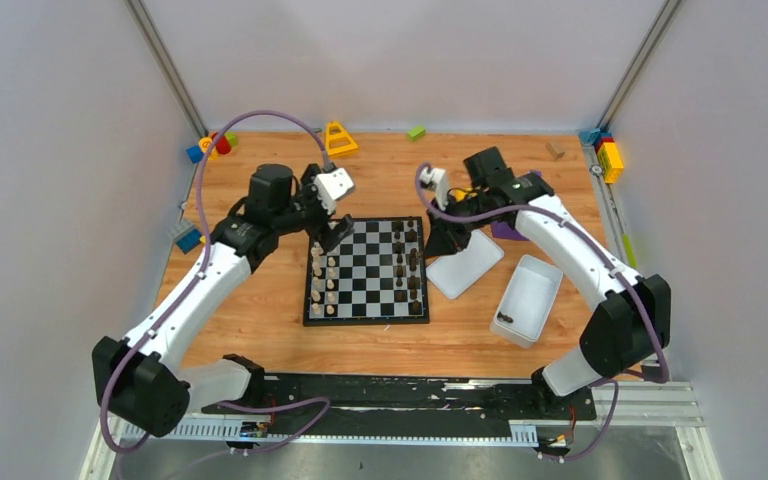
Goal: Set up the chess pieces on the board
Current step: Place the chess piece on the chessboard.
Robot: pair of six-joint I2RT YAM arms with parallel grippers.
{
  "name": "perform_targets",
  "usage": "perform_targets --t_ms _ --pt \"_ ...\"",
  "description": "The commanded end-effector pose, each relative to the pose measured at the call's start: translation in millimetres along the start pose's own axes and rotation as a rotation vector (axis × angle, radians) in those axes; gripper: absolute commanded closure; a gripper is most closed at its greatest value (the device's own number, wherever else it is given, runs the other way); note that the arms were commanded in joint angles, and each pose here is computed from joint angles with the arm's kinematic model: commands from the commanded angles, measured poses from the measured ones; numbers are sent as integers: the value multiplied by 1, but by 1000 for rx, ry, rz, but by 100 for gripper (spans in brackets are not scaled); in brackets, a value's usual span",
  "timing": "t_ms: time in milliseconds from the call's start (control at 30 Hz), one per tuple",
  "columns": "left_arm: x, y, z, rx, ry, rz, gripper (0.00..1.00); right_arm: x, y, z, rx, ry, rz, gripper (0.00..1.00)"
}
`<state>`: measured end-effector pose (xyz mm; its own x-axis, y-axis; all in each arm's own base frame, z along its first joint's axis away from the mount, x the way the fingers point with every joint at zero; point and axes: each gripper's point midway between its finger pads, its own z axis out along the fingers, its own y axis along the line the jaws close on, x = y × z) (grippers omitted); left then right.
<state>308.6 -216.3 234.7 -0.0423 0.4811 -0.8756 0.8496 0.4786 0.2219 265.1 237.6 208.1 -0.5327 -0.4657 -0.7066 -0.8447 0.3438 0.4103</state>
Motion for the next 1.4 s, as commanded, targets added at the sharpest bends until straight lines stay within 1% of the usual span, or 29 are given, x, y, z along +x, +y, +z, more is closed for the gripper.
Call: perform_targets --t_ms 0,33,167,300,400,533,767,1167,1367 --pt "31 30 -40 -167 136 -115 0 34 16 18 109 215 -193 100" --pt "33 41 -50 -209 142 -152 0 39 22 25 115 254 -227 100" --pt "42 61 -77 -313 197 -244 0 56 36 50 136 403 -326 100" --pt "44 74 -97 -383 211 -288 0 76 40 75 149 561 -378 100" --pt "42 76 -105 -406 198 -298 0 85 36 90 173 639 -408 100" --pt "38 79 -111 -434 175 -311 0 92 30 109 208 708 -440 100" --pt "38 81 -118 -452 148 -334 0 95 22 125 233 762 -462 100" --pt "36 80 -120 -445 130 -340 0 105 13 129 249 824 -464 100" --pt "35 81 -120 -446 127 -345 0 107 11 129 251 834 -464 100"
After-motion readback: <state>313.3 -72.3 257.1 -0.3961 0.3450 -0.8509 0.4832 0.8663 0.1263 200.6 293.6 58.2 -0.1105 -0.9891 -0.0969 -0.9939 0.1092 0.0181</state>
